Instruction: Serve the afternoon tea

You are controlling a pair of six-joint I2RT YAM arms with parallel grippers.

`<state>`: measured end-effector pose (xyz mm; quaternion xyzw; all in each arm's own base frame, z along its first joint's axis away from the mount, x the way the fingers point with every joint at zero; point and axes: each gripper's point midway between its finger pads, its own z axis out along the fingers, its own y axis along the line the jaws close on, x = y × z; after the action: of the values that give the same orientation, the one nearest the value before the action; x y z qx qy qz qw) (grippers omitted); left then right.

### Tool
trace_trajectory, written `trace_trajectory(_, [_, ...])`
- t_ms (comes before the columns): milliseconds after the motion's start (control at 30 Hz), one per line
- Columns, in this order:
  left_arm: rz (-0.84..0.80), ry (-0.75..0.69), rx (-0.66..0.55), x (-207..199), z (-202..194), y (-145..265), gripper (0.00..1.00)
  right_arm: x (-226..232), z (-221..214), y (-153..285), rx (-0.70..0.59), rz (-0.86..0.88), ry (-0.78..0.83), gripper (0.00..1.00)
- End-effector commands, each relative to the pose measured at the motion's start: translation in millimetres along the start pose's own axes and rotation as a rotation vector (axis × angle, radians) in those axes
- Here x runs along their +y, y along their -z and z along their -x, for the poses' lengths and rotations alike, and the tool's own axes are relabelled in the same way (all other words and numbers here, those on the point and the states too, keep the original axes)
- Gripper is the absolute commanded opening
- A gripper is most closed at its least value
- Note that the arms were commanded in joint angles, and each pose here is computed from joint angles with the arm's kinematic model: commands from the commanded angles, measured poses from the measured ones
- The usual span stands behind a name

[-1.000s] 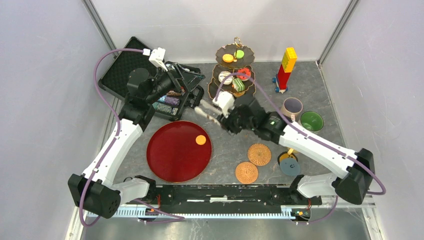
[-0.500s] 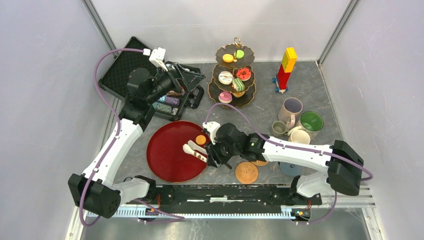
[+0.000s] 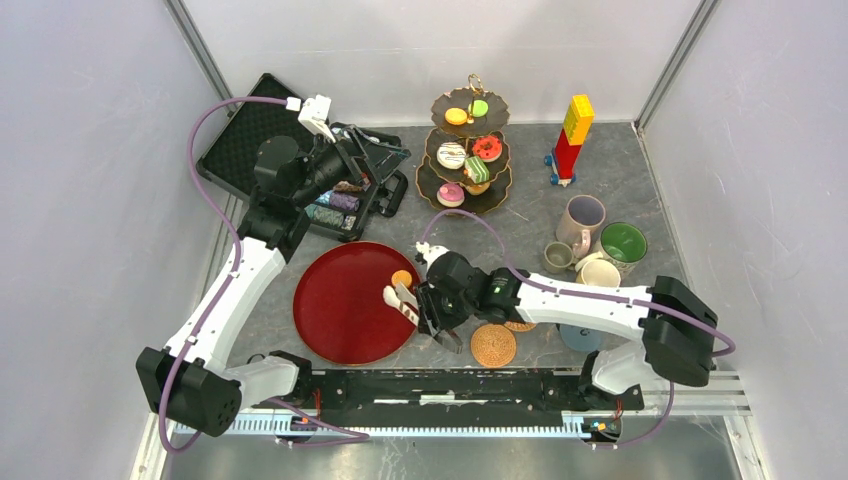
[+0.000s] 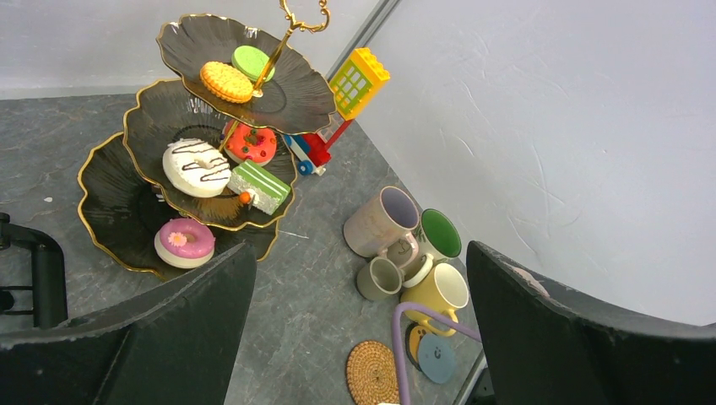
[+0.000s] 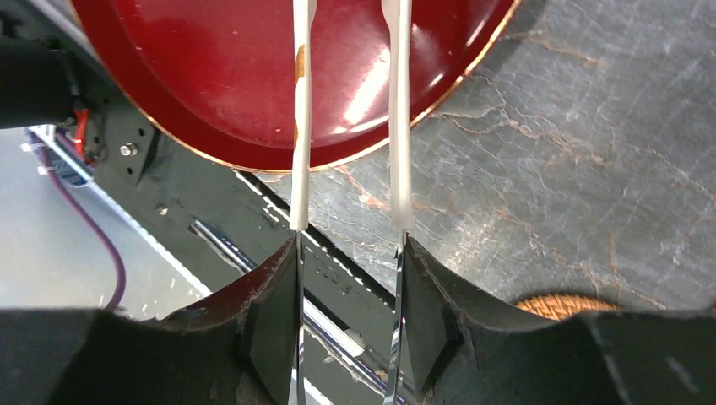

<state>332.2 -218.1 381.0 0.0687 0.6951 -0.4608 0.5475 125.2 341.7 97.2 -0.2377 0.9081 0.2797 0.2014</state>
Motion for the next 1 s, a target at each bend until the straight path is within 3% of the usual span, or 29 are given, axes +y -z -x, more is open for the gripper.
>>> trace_trajectory(0, [-0.04, 0.006, -0.031, -13, 10, 1, 1.0, -5, 9, 3, -0.025, -0.118, -0.029, 0.49])
trace_trajectory(500, [-0.047, 0.01, -0.034, -15, 12, 3, 1.0, -21, 16, -15, 0.007, -0.42, 0.133, 0.54])
trace_trajectory(967, [-0.058, 0.021, -0.029, -17, 11, 1, 1.0, -26, 27, -38, 0.032, -0.474, 0.275, 0.6])
